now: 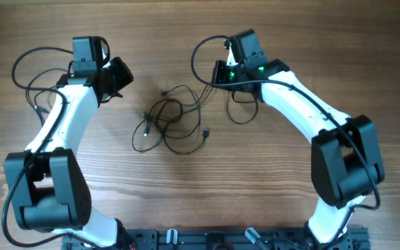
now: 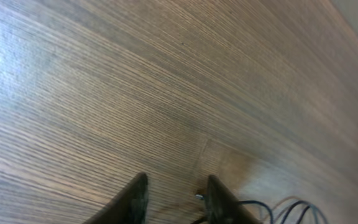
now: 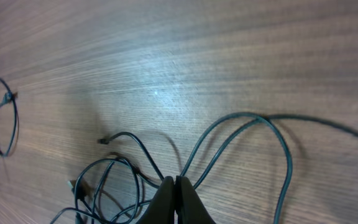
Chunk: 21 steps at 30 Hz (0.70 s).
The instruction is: Untangle cables
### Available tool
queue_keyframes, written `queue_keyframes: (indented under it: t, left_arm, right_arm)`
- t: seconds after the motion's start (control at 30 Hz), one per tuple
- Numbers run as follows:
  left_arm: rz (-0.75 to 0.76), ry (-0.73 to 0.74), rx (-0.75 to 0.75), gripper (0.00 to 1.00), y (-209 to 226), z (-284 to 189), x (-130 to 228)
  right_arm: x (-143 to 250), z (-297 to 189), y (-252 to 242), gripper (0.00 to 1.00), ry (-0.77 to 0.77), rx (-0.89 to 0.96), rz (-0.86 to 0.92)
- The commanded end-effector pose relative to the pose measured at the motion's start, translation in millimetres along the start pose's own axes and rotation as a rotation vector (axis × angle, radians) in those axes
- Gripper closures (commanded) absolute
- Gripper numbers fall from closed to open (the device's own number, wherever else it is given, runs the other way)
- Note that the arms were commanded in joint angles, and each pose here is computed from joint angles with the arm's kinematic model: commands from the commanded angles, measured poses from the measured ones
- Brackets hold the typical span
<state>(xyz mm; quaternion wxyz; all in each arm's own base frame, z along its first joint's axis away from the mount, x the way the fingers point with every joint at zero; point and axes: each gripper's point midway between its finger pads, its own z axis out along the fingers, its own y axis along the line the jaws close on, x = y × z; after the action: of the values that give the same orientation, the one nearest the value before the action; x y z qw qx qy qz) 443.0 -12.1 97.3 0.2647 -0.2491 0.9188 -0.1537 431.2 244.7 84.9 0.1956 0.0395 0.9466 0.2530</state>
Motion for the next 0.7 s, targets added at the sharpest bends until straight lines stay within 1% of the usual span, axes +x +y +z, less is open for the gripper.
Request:
queue_keyframes:
  t: [0.0,0.03,0.1,0.17,0.23,0.27,0.3,0.33,0.37,0.4,0.47,0.53,0.6,0.67]
  left_arm:
    - [0.004,0.019,0.002,0.43,0,5,5]
    - [0.012,0.021,0.005,0.36,-1,5,6]
    - [0.035,0.023,0.007,0.31,-3,5,7]
    - [0.056,0.033,0.011,0.30,-7,6,11]
    - [0.110,0.057,0.019,0.27,-13,6,20]
    - [0.125,0.067,0.019,0.27,-15,7,24]
    - [0.136,0.079,0.028,0.34,-20,7,29]
    - [0.139,0.111,0.069,0.36,-28,7,36]
    - [0.138,0.149,0.123,0.36,-38,5,45]
    - [0.134,0.245,0.227,0.33,-61,0,69]
    - [0.156,0.258,0.179,0.27,-59,2,79]
    - [0.187,0.270,0.074,0.21,-49,4,92]
    - [0.211,0.317,-0.021,0.16,-40,2,112]
    - [0.182,0.372,-0.060,0.16,-37,-3,130]
  right_arm:
    - [17,32,-18,0.96,0.072,0.021,0.087]
    - [19,40,-24,0.96,0.079,0.027,0.094]
    - [19,51,-30,0.96,0.105,-0.017,0.114]
    - [17,55,-22,0.96,0.149,-0.156,0.120]
    - [11,55,-14,0.96,0.162,-0.279,0.076]
    - [8,55,-17,0.96,0.158,-0.292,0.076]
    - [6,58,-23,0.96,0.153,-0.285,0.077]
    - [5,60,-28,0.96,0.146,-0.284,0.065]
    - [5,63,-32,0.96,0.145,-0.281,0.060]
    - [10,76,-47,0.96,0.165,-0.265,0.097]
    - [18,87,-55,0.96,0.184,-0.259,0.110]
    - [29,99,-62,0.96,0.216,-0.264,0.123]
    - [37,108,-70,0.96,0.236,-0.253,0.123]
    - [38,111,-73,0.96,0.236,-0.245,0.129]
